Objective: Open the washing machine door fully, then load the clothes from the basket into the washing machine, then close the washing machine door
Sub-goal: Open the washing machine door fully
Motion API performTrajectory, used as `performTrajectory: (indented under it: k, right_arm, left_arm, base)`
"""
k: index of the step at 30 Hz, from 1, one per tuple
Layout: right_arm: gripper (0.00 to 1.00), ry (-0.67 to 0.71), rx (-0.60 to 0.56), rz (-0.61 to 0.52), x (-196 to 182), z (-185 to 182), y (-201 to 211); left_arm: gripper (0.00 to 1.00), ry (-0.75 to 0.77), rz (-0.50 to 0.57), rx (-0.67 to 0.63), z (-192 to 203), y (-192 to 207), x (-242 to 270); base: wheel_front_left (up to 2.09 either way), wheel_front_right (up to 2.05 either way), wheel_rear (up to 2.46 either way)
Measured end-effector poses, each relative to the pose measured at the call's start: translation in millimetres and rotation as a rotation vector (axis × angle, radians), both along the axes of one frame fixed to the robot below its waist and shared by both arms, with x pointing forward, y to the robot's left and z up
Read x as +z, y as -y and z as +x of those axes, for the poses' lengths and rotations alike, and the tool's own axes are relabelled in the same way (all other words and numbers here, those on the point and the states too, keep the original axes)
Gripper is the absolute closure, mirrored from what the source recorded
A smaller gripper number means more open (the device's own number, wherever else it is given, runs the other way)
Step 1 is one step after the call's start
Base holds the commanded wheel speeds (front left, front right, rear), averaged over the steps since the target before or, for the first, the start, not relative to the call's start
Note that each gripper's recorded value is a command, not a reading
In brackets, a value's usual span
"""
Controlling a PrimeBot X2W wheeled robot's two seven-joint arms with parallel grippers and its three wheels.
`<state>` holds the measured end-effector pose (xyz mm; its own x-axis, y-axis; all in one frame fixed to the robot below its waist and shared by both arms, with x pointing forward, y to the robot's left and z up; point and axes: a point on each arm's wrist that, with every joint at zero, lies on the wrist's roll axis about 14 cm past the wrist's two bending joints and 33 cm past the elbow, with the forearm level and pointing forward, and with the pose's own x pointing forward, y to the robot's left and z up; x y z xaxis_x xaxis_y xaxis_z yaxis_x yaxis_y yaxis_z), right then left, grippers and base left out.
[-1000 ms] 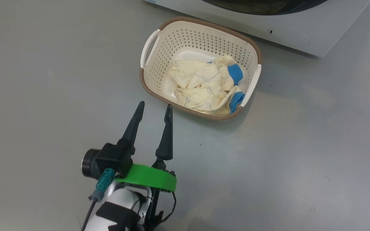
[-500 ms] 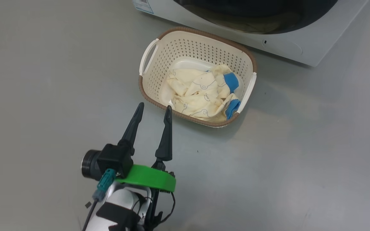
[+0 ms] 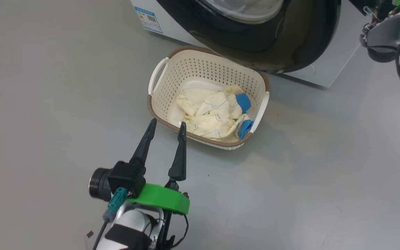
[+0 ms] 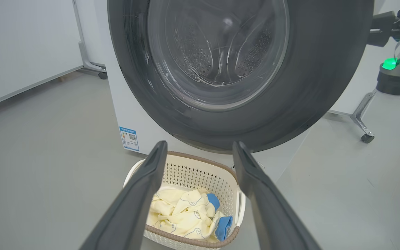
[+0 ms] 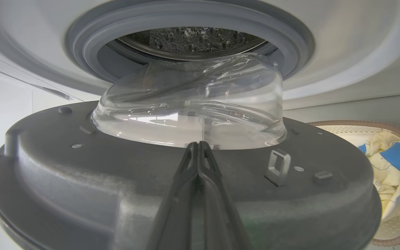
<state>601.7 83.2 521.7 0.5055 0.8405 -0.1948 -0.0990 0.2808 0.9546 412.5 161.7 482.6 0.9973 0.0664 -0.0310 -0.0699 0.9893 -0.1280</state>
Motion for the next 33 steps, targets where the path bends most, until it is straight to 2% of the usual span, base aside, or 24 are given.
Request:
performTrajectory:
  k: [33]
  right_arm:
    - [1.0,-0.022,0.247,0.006,1.8,-86.9,-48.3]
  left_arm:
    - [0.0,0.039,0.002,-0.002,-21.7,0.0,16.2]
  base:
    - [0.0,0.0,0.0]
